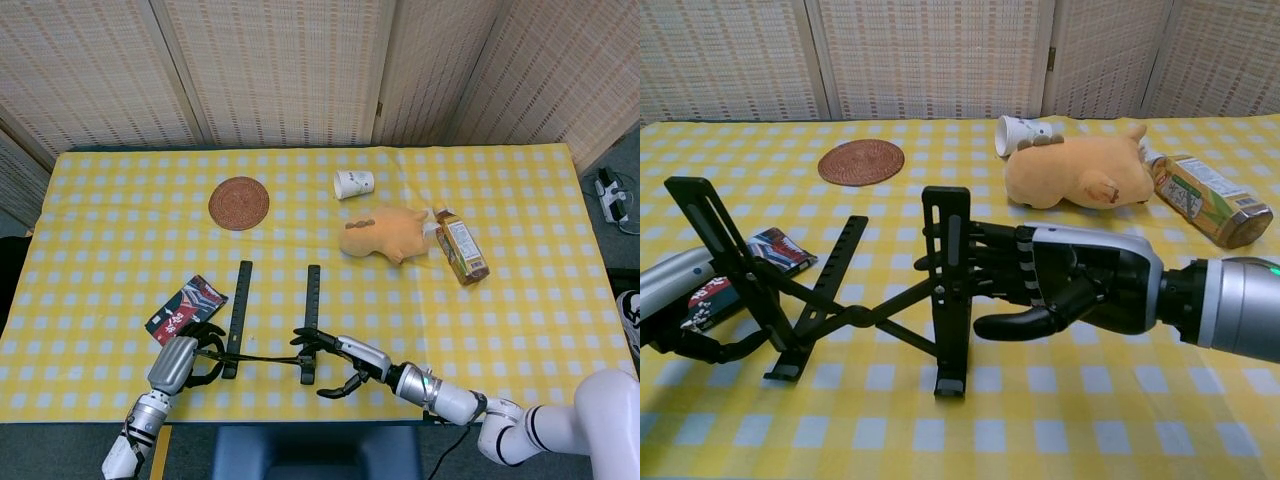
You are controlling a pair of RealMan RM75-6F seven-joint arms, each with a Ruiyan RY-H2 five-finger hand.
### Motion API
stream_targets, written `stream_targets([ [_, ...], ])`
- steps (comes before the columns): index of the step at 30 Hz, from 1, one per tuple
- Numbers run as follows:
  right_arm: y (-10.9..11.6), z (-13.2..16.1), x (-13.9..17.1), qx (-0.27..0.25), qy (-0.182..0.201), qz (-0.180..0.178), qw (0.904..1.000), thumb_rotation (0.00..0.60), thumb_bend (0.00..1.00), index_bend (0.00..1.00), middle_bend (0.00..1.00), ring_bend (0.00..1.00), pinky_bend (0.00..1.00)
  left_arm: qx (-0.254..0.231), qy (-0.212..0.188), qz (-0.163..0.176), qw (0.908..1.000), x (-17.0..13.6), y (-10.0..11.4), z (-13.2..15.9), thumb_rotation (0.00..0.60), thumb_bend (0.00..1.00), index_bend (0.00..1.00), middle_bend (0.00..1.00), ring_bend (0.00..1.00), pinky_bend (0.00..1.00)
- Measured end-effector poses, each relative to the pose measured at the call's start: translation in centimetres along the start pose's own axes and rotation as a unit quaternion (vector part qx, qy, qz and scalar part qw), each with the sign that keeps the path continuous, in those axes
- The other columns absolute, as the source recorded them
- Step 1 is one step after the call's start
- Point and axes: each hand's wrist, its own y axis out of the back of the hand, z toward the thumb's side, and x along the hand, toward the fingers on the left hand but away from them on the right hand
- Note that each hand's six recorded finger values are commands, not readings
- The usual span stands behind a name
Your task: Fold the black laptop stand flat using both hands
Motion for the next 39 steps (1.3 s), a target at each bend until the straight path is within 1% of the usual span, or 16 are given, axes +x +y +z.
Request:
stream_targets([
  [4,-0.3,-0.7,0.1,-0.061,-0.008,-0.001,0.9981,0.600,0.31,0.00,0.13,0.17,0.00,0.000,0.000,0.000,1.0000,0.0,0.0,0.0,0.600,0.48,0.61,0.35,0.23,0.20],
  [8,-0.5,-1.4,0.2,-0.122,-0.017,-0.003,0.9923,0.600,0.31,0.00,0.12,0.17,0.00,-0.001,0.000,0.002,1.0000,0.0,0.1,0.0,0.600,0.48,0.61,0.35,0.23,0.20],
  [11,-0.7,-1.7,0.4,-0.147,-0.022,-0.003,0.9890,0.600,0.31,0.00,0.12,0.16,0.00,-0.001,0.001,0.001,1.0000,0.0,0.0,0.0,0.600,0.48,0.61,0.35,0.23,0.20],
  [17,-0.7,-2.2,0.5,-0.178,-0.029,-0.003,0.9837,0.600,0.31,0.00,0.12,0.16,0.00,-0.001,-0.001,0.000,1.0000,0.0,0.0,0.0,0.600,0.48,0.61,0.35,0.23,0.20],
  [24,-0.6,-2.1,0.7,-0.168,-0.021,-0.004,0.9855,0.600,0.31,0.00,0.12,0.16,0.00,-0.002,-0.003,0.000,1.0000,0.0,0.0,0.2,0.600,0.48,0.61,0.35,0.23,0.20],
  [28,-0.2,-1.6,0.9,-0.145,-0.010,-0.006,0.9894,0.600,0.31,0.00,0.11,0.16,0.00,0.001,-0.007,-0.002,1.0000,0.0,0.2,0.3,0.600,0.48,0.59,0.35,0.22,0.20],
  [31,0.2,-1.2,1.2,-0.102,-0.004,-0.011,0.9947,0.600,0.31,0.00,0.10,0.15,0.00,0.004,-0.011,-0.005,0.9999,-0.3,0.3,0.4,0.600,0.48,0.56,0.35,0.22,0.20],
  [34,0.6,-0.9,1.5,-0.028,0.001,-0.020,0.9994,0.600,0.31,0.00,0.08,0.11,0.00,0.007,-0.016,-0.006,0.9998,-0.5,0.5,0.5,0.600,0.47,0.52,0.35,0.21,0.20],
  [35,0.7,-0.8,1.7,0.009,0.003,-0.026,0.9996,0.600,0.31,0.00,0.07,0.10,0.00,0.008,-0.017,-0.006,0.9998,-0.5,0.5,0.6,0.600,0.47,0.51,0.35,0.21,0.19],
  [37,0.9,-0.6,1.8,0.068,0.005,-0.035,0.9971,0.600,0.31,0.00,0.06,0.09,0.00,0.009,-0.020,-0.005,0.9997,-0.7,0.7,0.7,0.600,0.47,0.50,0.35,0.21,0.19],
  [38,1.0,-0.4,2.0,0.107,0.007,-0.042,0.9934,0.600,0.31,0.00,0.06,0.09,0.00,0.010,-0.021,-0.004,0.9997,-0.7,0.7,0.7,0.600,0.47,0.49,0.35,0.20,0.18],
  [39,1.0,-0.2,2.0,0.135,0.007,-0.047,0.9897,0.600,0.31,0.00,0.05,0.09,0.00,0.010,-0.022,-0.004,0.9997,-0.8,0.7,0.8,0.600,0.47,0.48,0.35,0.20,0.18],
])
